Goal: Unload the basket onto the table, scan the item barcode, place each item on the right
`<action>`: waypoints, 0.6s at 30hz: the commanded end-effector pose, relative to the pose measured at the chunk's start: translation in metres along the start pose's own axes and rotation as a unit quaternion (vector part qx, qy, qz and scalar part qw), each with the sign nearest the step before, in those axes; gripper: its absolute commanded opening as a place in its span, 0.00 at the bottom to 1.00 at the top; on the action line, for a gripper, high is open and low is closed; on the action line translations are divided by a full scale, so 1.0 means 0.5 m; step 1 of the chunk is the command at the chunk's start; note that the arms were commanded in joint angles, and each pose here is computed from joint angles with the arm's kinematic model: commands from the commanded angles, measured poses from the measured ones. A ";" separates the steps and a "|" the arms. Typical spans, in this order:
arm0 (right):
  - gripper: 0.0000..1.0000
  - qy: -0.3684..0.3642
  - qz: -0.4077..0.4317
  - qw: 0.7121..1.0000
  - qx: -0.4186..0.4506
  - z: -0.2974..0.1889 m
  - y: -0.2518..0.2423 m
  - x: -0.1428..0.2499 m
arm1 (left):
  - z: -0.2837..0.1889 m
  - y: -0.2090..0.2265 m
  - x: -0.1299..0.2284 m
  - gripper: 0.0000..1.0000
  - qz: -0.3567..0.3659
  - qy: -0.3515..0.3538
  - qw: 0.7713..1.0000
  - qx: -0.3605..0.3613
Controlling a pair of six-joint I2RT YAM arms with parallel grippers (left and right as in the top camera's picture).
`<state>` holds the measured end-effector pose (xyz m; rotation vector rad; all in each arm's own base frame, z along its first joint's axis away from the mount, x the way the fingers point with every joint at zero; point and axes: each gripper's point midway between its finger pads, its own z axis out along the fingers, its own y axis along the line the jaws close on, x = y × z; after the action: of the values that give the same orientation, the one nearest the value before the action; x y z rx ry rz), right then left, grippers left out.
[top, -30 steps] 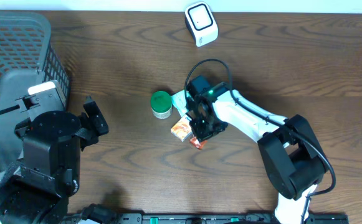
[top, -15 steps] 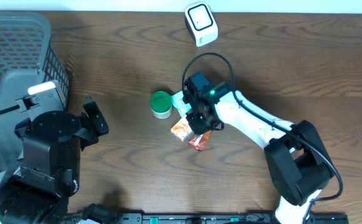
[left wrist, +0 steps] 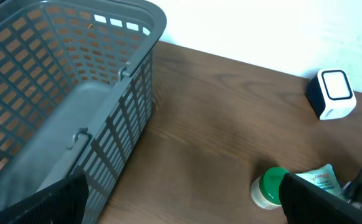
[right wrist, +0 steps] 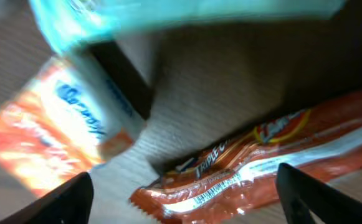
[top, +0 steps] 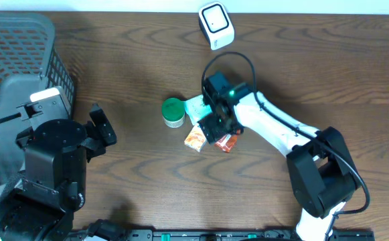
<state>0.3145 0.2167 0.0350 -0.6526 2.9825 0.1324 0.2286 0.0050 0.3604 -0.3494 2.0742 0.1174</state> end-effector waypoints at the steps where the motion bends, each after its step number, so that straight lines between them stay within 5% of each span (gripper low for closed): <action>1: 0.68 -0.025 0.024 0.999 0.004 -0.046 -0.006 -0.043 | 0.002 0.009 -0.001 0.98 -0.001 -0.003 1.000 -0.013; 3: 0.24 -0.018 0.024 1.000 0.005 -0.048 -0.007 -0.037 | 0.002 0.009 -0.001 0.98 -0.001 -0.003 1.000 -0.013; 5: 0.02 -0.008 0.025 1.000 0.007 -0.047 -0.009 -0.027 | 0.002 0.009 -0.001 0.98 -0.001 -0.003 1.000 -0.013; 11: 0.02 0.023 0.025 0.998 0.043 -0.048 -0.034 0.005 | 0.002 0.009 -0.001 0.98 -0.001 -0.003 1.000 -0.013; 18: 0.14 0.050 0.005 0.997 0.065 -0.046 -0.050 0.034 | 0.002 0.009 -0.001 0.98 -0.001 -0.003 1.000 -0.013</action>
<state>0.3071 0.1928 0.0561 -0.6209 3.0622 -0.0406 0.2286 0.0050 0.3604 -0.3494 2.0742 0.1174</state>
